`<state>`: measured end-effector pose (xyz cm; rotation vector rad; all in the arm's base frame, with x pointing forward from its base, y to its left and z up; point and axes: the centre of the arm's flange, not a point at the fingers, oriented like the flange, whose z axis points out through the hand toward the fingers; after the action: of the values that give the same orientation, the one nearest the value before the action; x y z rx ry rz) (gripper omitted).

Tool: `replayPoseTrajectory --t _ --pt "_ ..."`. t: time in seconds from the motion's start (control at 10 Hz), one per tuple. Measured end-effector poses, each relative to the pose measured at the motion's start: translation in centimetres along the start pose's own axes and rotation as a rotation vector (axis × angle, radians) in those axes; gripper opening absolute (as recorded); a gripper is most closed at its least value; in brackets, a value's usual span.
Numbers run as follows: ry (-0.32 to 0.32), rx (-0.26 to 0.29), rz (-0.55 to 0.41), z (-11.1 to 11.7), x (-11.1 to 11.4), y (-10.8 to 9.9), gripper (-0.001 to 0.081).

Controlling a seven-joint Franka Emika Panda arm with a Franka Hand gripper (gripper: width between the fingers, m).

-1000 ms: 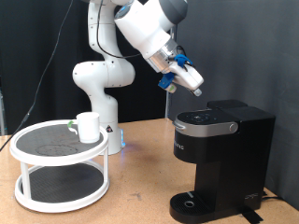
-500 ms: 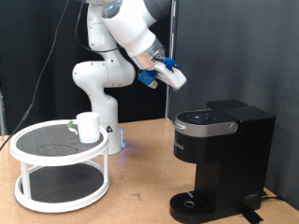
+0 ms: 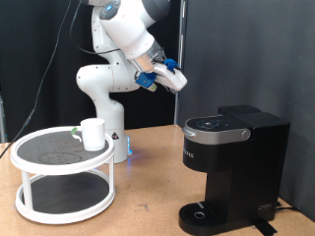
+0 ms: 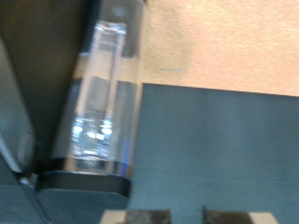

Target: Make a cup of coffee with the keurig machine

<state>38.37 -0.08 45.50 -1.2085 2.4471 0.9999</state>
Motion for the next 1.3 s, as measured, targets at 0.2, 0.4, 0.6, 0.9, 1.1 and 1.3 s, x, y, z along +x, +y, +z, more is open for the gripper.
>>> replayPoseTrajectory --t 0.2,0.4,0.6,0.9,1.1,1.3 --pt "0.007 -0.025 -0.055 -1.0 2.2 0.9 0.0" --pt "0.03 -0.061 -0.092 -2.2 4.4 1.9 0.0" --pt "0.024 -0.07 -0.085 -3.2 6.2 2.8 0.0" --pt "-0.026 -0.001 -0.077 -3.5 6.6 2.6 0.0" --pt "-0.112 0.036 -0.008 -4.5 8.8 3.5 0.0" --pt "-0.179 0.051 0.09 -5.8 11.4 4.3 0.0"
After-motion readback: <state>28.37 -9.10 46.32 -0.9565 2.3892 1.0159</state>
